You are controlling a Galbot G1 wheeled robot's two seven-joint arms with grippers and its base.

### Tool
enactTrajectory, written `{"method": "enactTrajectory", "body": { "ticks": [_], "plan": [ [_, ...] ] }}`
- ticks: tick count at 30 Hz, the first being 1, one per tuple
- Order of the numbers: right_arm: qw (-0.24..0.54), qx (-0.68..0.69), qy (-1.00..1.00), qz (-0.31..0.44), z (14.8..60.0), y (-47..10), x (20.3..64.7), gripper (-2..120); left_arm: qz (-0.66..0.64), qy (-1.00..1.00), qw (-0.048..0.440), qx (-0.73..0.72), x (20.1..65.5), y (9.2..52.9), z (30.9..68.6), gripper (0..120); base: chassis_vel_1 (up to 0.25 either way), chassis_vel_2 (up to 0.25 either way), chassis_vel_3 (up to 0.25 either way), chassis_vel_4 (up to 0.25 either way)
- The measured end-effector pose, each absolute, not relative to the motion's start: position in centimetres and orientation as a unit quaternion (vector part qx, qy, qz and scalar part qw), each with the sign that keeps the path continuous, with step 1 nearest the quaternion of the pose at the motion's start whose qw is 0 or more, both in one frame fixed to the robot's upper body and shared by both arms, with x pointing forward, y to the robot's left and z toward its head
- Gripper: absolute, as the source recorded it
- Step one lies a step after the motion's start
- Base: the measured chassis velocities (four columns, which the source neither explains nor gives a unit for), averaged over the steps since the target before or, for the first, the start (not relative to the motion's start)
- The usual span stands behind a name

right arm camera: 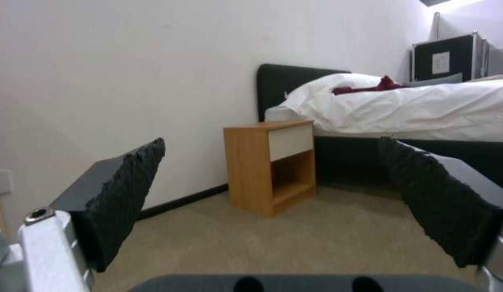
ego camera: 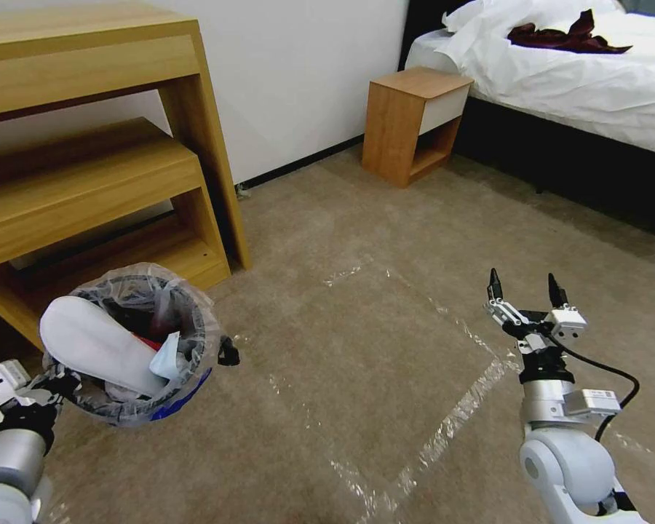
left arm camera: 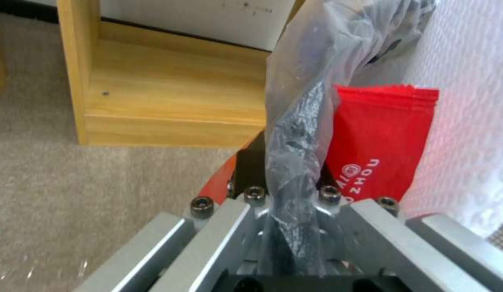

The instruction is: Pick up the trash bin and place the garbage on the floor into it.

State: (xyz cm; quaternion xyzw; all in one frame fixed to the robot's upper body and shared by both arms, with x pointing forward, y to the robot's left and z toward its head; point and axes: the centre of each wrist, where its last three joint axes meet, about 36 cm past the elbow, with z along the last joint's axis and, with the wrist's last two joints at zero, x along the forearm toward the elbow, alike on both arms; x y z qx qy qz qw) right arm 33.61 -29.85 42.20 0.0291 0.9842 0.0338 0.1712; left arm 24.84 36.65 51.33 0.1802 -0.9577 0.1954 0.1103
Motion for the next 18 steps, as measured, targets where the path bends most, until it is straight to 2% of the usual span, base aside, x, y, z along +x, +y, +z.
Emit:
{"method": "enactTrajectory", "body": {
  "ticks": [18],
  "plan": [
    [0.17, 0.025, 0.985, 0.03, 42.27, -29.68, 33.36, 100, 0.203, -0.956, 0.11, 0.18, 24.5, 36.1, 51.5, 1, -0.06, 0.062, 0.061, -0.071]
  ]
}}
